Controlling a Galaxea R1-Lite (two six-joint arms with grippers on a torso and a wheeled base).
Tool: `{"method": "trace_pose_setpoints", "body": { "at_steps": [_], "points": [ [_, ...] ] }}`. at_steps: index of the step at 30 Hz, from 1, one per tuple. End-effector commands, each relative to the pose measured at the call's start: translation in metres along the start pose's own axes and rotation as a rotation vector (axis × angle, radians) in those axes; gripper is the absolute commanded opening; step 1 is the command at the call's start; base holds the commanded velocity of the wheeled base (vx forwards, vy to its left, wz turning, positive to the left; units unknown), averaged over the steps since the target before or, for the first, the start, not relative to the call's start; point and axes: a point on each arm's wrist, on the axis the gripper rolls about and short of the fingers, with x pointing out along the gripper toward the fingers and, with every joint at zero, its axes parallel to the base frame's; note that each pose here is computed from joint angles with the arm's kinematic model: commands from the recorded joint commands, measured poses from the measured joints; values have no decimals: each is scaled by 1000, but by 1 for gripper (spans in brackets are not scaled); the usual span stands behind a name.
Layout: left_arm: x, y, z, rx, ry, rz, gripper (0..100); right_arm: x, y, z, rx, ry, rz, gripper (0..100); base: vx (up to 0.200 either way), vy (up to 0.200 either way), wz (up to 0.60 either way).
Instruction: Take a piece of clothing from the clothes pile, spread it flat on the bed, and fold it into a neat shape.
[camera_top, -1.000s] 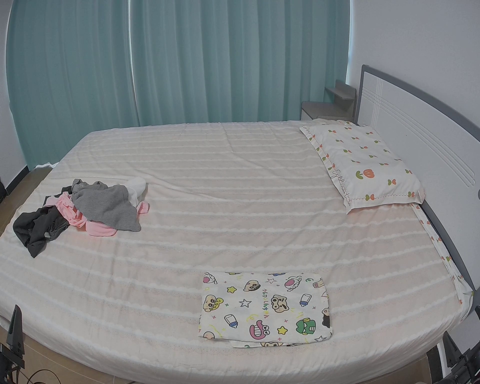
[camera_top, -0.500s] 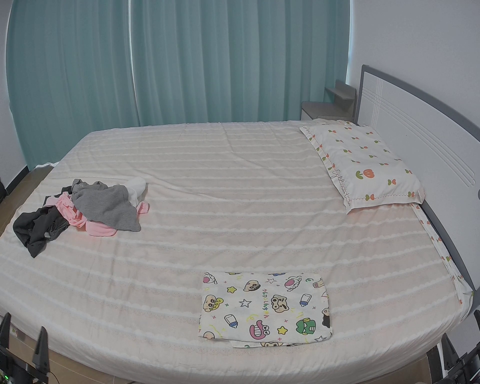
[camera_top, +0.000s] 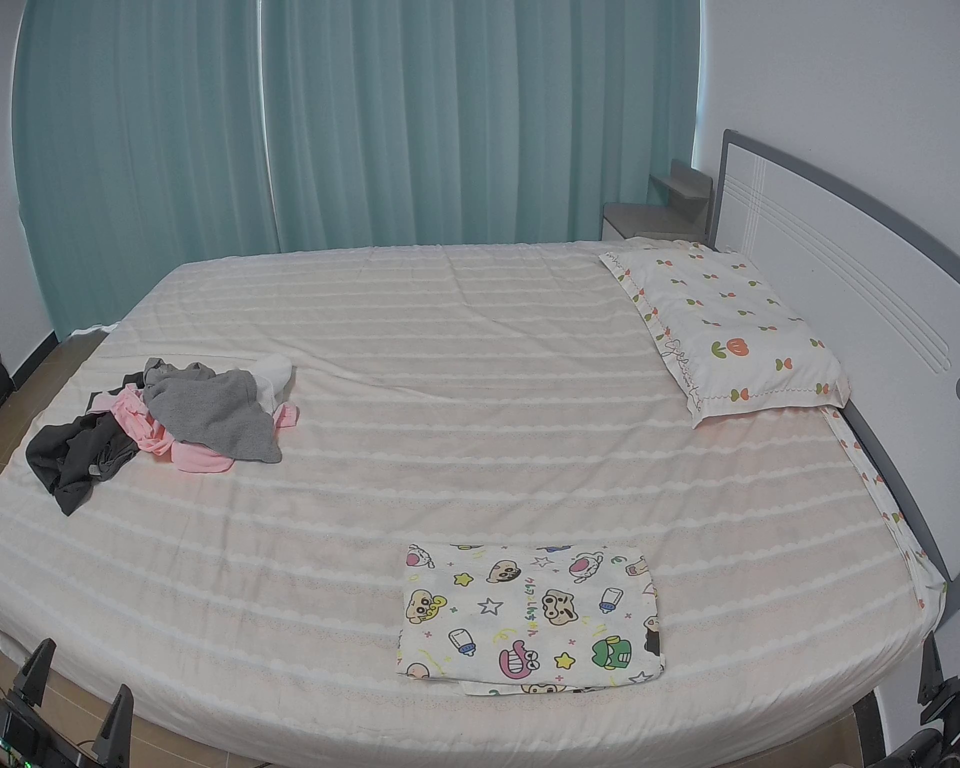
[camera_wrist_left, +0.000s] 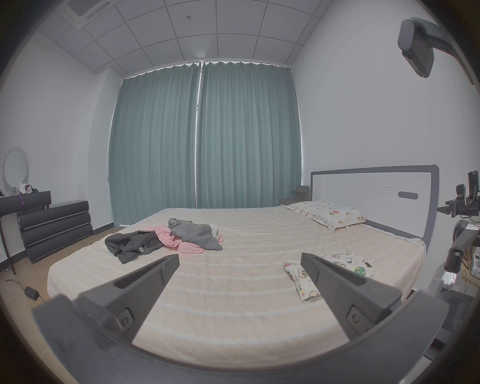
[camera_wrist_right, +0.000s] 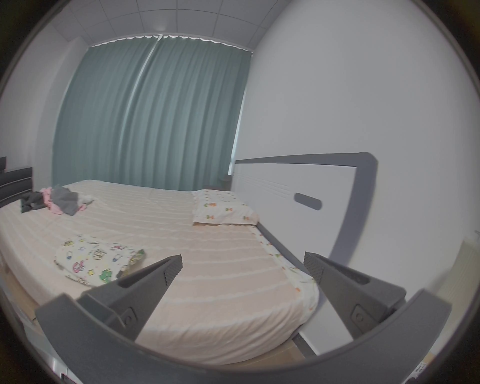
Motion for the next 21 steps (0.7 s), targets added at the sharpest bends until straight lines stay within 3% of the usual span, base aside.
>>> {"method": "trace_pose_setpoints", "body": {
  "at_steps": [1, 4, 5, 6, 12, 21],
  "points": [
    [0, 0, -5, 1, 7, 1, 100, 2, 1, -4, -2, -25, 1, 100, 0, 0, 0],
    [0, 0, -5, -1, 7, 4, 100, 3, 5, -3, 27, -78, 151, 100, 0, 0, 0],
    [0, 0, -5, -1, 7, 2, 100, 3, 6, -3, 29, -78, 162, 100, 0, 0, 0],
    [0, 0, -5, -2, 5, 1, 100, 2, 8, -3, 78, -89, 279, 100, 0, 0, 0],
    [0, 0, -5, -1, 7, 1, 100, 3, 8, -4, 13, -87, 278, 100, 0, 0, 0],
    [0, 0, -5, 8, 7, 2, 100, 2, 8, -3, 59, -89, 269, 100, 0, 0, 0]
  ]
}}
